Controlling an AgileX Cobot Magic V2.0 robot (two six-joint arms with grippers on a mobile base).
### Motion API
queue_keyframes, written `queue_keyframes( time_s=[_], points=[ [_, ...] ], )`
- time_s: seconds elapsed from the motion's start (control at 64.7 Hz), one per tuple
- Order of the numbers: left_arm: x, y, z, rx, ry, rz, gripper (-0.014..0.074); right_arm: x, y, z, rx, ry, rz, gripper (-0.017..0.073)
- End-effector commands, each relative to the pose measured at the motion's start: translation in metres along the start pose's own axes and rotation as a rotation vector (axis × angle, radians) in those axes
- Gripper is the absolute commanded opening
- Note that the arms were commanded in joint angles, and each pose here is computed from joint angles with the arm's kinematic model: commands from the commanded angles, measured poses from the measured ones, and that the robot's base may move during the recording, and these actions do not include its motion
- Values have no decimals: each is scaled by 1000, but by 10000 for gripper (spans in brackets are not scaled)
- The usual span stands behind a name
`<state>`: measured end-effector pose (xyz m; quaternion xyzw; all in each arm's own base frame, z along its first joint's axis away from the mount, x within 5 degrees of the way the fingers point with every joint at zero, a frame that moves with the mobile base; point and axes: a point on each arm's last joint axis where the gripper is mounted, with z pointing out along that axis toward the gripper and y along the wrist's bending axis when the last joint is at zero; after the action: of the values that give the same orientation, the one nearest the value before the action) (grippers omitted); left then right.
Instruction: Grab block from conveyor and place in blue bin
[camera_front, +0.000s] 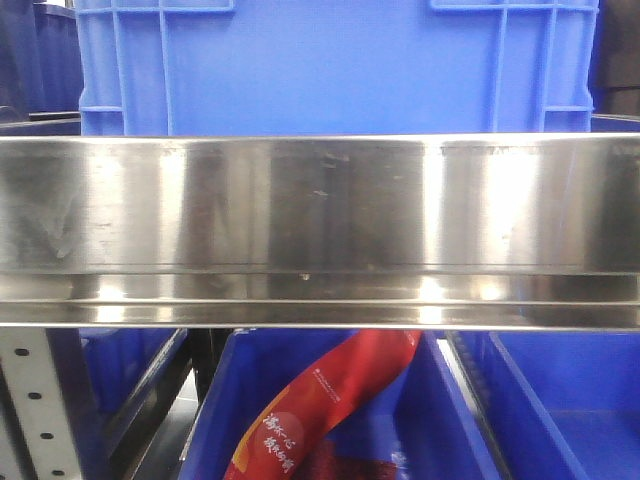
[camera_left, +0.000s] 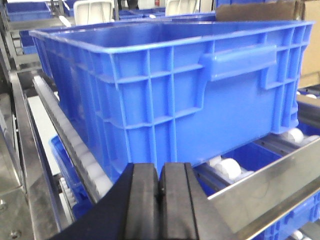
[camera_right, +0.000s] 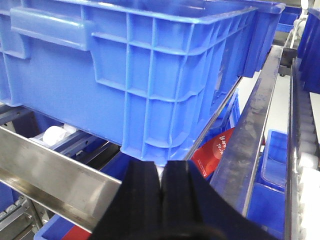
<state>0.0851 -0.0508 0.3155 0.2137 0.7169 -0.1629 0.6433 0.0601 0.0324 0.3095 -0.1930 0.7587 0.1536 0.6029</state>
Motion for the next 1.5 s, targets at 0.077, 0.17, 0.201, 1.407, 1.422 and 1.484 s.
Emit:
queue_keyframes(
  time_s=[0.077,0.17,0.201,1.407,1.422,1.484],
  points=[
    [-3,0,-2,3,-34,-4,-111,-2,0,-1,1,-31,-8,-163],
    [-3,0,-2,3,-34,-4,-111,-2,0,-1,1,-31,-8,-163],
    [-3,0,-2,3,-34,-4,-111,-2,0,-1,1,-31,-8,-163],
    [111,25,-38,-560,-159,-19,-111,-3,0,-1,1,-40,-8,-163],
    [109,25,-39,-560,-180,-13,-111,-3,0,-1,1,-40,-8,-163],
    [110,25,-39,-562,-167,-17,-111,-4,0,-1,1,-49,-8,-163]
  ],
)
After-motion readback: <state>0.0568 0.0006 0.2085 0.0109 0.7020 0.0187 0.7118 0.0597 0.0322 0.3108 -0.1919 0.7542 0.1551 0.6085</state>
